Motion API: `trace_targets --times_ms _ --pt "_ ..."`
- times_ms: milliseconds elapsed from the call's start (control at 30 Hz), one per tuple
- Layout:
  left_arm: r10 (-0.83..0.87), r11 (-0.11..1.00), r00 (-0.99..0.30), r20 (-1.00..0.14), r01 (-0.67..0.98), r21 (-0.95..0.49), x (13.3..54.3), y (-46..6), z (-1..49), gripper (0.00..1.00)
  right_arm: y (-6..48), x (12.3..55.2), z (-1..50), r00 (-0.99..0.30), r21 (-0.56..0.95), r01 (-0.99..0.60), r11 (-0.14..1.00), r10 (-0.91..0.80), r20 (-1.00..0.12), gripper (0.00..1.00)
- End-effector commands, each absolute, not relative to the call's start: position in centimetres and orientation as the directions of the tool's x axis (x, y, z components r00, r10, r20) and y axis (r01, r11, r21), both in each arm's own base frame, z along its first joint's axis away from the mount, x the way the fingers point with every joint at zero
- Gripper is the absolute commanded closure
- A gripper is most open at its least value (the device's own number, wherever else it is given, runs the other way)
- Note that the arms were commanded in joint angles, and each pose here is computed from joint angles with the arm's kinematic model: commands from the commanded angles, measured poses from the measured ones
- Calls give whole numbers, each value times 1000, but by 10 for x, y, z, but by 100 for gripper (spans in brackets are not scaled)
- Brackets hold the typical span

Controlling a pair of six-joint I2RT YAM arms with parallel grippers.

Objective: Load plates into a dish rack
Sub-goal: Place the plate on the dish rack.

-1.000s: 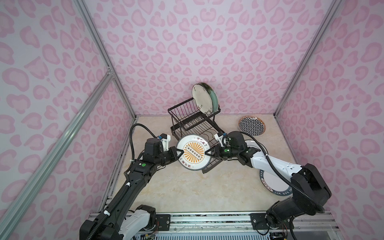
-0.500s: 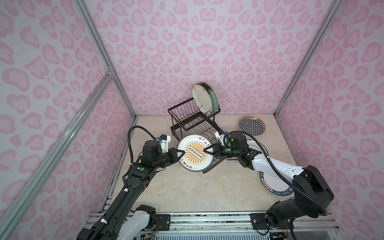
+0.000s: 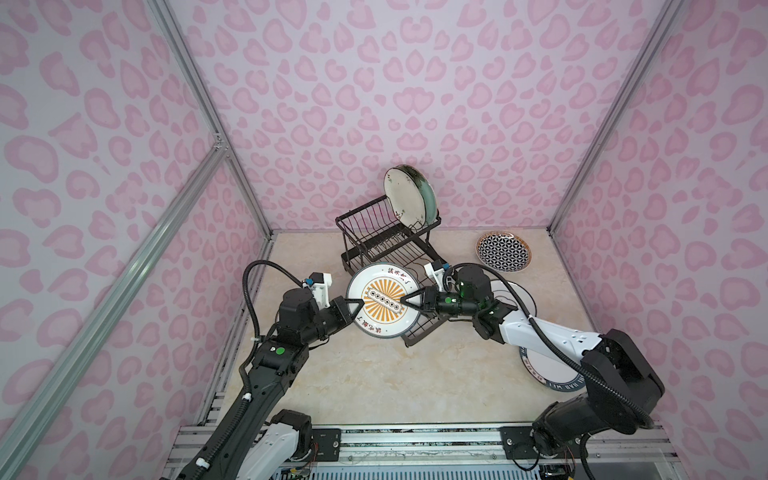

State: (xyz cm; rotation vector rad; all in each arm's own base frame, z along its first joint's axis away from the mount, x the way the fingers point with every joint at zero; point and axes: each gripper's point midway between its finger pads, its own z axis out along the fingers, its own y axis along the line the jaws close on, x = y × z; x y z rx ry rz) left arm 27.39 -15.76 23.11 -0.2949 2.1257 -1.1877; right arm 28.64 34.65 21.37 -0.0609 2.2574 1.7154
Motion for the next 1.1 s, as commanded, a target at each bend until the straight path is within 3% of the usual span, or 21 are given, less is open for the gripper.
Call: trace_targets --times_ms 0,133,467,633,667,800,900,1067 --pt "-514 545 -703 -492 175 -820 282 -157 248 97 356 285 227 -951 944 -237 229 147 -274 73" --pt "-511 544 -704 -493 180 -820 281 -158 249 97 362 285 230 -952 949 -236 208 146 -269 76" --pt "-506 555 -705 -497 174 -813 280 -156 246 97 361 286 231 -952 950 -230 211 153 -265 100" --pt "-498 558 -711 -497 175 -811 280 -157 246 97 360 288 230 -952 950 -226 216 157 -262 100" --pt "-498 562 -712 -495 170 -810 280 -157 245 95 359 288 230 -951 949 -226 219 160 -264 100" --pt "-492 570 -718 -493 163 -806 280 -157 244 71 355 291 222 -950 943 -219 250 165 -264 100" --pt "-484 580 -721 -496 160 -799 280 -156 244 59 349 294 216 -947 936 -215 278 176 -270 100" --pt "-473 595 -730 -494 149 -790 280 -156 241 55 336 300 210 -941 931 -200 306 205 -270 100"
